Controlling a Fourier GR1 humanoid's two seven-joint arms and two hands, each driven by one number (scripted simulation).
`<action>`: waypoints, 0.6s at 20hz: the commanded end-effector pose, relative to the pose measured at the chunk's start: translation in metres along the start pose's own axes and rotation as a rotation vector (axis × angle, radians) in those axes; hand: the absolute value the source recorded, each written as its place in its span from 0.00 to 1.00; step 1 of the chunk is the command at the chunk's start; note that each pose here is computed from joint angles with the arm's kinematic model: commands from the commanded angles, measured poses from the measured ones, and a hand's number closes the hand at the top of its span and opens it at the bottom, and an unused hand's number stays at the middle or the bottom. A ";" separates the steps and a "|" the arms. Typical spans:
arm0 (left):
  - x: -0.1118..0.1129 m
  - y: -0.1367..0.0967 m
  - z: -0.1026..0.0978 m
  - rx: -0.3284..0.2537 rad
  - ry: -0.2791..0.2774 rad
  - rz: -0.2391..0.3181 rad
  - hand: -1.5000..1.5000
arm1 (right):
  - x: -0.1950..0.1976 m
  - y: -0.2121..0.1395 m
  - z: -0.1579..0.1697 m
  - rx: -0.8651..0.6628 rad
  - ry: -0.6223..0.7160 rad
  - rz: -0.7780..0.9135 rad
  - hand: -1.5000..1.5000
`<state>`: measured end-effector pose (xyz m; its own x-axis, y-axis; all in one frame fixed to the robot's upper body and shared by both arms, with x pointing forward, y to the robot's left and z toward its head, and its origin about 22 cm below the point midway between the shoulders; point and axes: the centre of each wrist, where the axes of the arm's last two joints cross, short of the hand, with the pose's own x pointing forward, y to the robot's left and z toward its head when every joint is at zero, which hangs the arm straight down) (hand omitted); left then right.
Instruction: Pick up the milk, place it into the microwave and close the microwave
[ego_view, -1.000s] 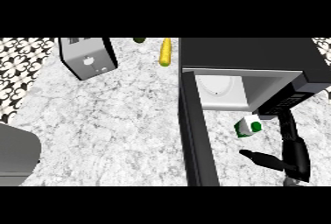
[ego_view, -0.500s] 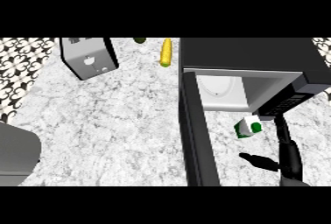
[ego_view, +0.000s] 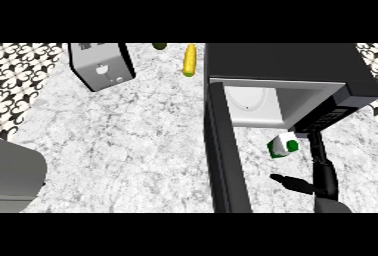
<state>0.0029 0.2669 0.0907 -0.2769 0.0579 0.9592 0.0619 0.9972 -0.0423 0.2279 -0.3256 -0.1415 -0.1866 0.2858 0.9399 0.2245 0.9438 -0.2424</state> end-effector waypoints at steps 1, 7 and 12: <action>0.023 -0.006 -0.012 -0.003 -0.125 0.061 0.00 | -0.005 0.003 -0.015 -0.008 0.075 -0.067 0.00; 0.026 -0.003 -0.004 -0.015 -0.115 0.054 0.00 | -0.013 0.010 0.000 0.037 0.075 -0.120 1.00; 0.022 -0.005 -0.002 -0.009 -0.122 0.073 0.00 | -0.011 0.022 -0.006 0.073 0.039 -0.119 1.00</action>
<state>-0.0046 0.2668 0.0882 -0.2834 0.0934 0.9544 0.0774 0.9942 -0.0743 0.2306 -0.3272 -0.1510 -0.2236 0.2064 0.9526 0.1963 0.9668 -0.1634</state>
